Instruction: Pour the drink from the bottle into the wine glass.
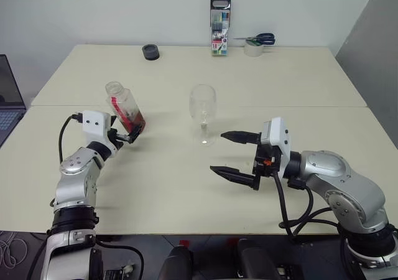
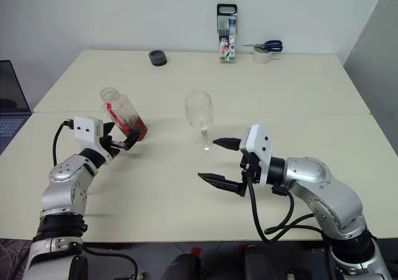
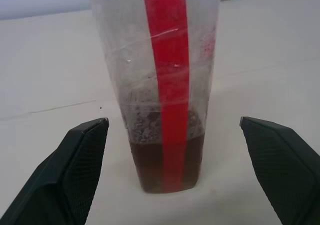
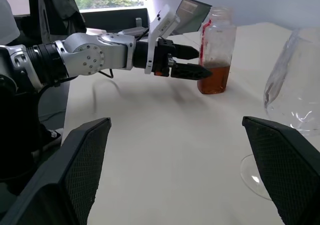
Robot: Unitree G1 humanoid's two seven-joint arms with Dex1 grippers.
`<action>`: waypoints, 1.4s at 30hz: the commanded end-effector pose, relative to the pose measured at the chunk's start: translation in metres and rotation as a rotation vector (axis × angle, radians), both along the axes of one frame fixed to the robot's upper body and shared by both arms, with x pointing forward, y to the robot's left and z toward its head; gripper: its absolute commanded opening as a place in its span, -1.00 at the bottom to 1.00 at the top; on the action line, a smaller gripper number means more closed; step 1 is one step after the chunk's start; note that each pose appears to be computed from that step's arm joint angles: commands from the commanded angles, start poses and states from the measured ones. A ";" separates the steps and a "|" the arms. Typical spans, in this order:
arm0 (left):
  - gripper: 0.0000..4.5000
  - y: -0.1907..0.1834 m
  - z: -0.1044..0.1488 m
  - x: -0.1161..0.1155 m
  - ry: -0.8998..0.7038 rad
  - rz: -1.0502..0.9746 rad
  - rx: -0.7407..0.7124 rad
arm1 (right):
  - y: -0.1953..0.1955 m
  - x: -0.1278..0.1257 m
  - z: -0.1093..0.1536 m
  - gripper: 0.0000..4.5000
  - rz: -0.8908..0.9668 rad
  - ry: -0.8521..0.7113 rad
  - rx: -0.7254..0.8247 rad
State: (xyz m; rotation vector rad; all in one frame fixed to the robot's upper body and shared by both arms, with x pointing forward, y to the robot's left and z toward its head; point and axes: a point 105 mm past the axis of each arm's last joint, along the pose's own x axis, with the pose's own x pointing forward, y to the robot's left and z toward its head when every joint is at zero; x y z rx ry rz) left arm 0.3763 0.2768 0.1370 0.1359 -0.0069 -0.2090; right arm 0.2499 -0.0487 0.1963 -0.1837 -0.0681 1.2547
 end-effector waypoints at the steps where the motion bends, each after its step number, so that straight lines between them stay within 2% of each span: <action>1: 1.00 0.001 0.018 0.005 -0.057 -0.008 0.044 | 0.001 -0.005 0.014 0.99 0.014 -0.058 0.017; 18: 1.00 -0.009 0.030 0.028 -0.067 -0.032 0.005 | 0.002 -0.004 0.012 0.99 0.011 -0.066 0.015; 21: 0.72 -0.011 0.030 0.029 -0.064 -0.040 0.008 | 0.003 -0.004 0.011 1.00 0.010 -0.066 0.016; 28: -0.21 -0.010 0.025 0.027 -0.050 -0.028 -0.022 | 0.002 -0.003 0.011 1.00 0.005 -0.069 0.020; 34: -0.24 -0.009 0.023 0.024 -0.047 -0.010 -0.053 | 0.004 -0.001 0.013 1.00 0.001 -0.075 0.029; 42: -0.24 -0.035 0.062 0.025 -0.136 -0.036 0.004 | -0.003 0.007 0.024 1.00 -0.052 -0.099 0.077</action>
